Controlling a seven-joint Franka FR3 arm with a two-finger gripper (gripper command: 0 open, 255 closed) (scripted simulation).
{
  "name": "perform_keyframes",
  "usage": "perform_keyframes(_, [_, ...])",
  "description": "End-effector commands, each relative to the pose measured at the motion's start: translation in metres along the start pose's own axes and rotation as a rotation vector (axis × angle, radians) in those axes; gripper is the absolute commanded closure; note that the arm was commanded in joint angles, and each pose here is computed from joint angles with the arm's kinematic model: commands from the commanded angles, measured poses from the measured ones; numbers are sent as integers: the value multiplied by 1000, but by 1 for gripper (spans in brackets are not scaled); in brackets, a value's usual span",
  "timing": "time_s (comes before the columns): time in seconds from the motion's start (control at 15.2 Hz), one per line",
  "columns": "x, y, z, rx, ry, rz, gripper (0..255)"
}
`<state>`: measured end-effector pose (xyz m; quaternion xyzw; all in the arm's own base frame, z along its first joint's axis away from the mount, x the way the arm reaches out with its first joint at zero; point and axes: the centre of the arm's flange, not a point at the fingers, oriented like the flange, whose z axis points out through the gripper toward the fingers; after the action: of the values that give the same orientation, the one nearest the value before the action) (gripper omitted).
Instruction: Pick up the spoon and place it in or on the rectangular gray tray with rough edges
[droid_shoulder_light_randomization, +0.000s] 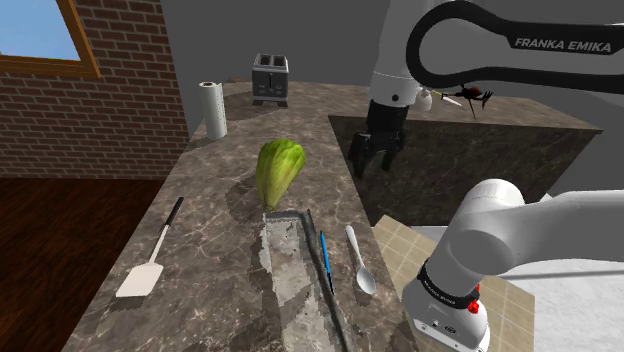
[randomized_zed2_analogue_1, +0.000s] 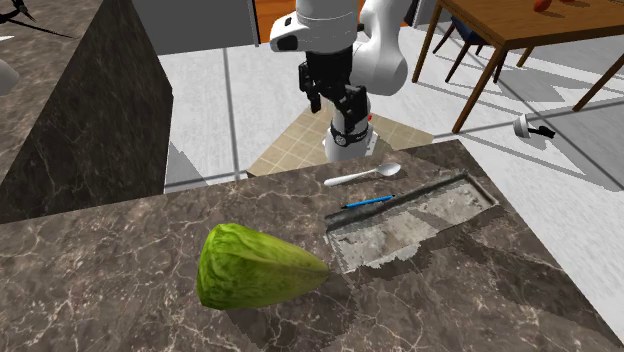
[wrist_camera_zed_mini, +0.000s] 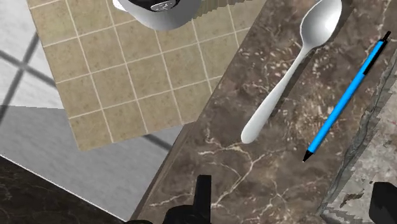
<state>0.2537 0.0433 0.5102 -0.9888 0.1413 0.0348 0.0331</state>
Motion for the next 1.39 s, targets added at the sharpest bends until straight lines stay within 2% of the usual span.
perform_keyframes(0.0, [-14, -12, 21, -16, -2, 57, 0])
perform_keyframes(0.79, [-88, -92, 140, -108, -13, 367, 0])
perform_keyframes(1.32, [-90, -88, 179, -108, -13, 367, 0])
